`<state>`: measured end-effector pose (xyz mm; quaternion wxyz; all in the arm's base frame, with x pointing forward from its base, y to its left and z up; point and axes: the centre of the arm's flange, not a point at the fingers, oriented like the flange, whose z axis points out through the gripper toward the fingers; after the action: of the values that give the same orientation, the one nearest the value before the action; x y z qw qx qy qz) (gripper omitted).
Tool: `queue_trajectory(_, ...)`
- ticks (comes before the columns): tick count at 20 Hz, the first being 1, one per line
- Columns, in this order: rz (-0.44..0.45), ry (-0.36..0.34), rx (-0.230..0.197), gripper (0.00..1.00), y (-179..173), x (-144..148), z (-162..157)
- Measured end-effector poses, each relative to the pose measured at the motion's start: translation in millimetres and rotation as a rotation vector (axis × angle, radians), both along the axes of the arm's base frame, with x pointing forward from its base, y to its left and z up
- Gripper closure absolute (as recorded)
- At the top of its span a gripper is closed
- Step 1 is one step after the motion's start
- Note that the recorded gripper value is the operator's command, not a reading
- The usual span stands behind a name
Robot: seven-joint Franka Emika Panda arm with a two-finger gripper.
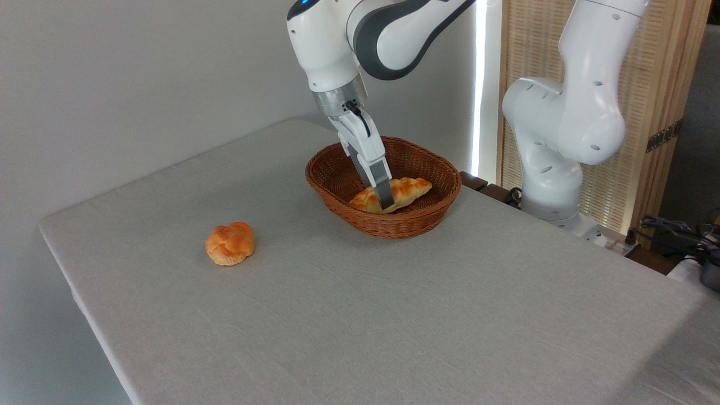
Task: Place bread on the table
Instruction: 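Lower the gripper into the basket and close on the braided roll, then lift the braided roll out of the basket and carry it beside the bun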
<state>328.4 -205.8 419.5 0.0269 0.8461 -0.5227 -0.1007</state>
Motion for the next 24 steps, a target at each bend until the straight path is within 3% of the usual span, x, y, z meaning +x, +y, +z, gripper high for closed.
queue_trajectory(13, -0.006, 0.003, 0.0, 0.73, 0, 0, -1)
queue_trajectory(17, -0.029, 0.037, 0.01, 0.73, 1, -4, -1)
queue_trajectory(24, -0.035, 0.036, -0.002, 0.73, -5, 1, 36)
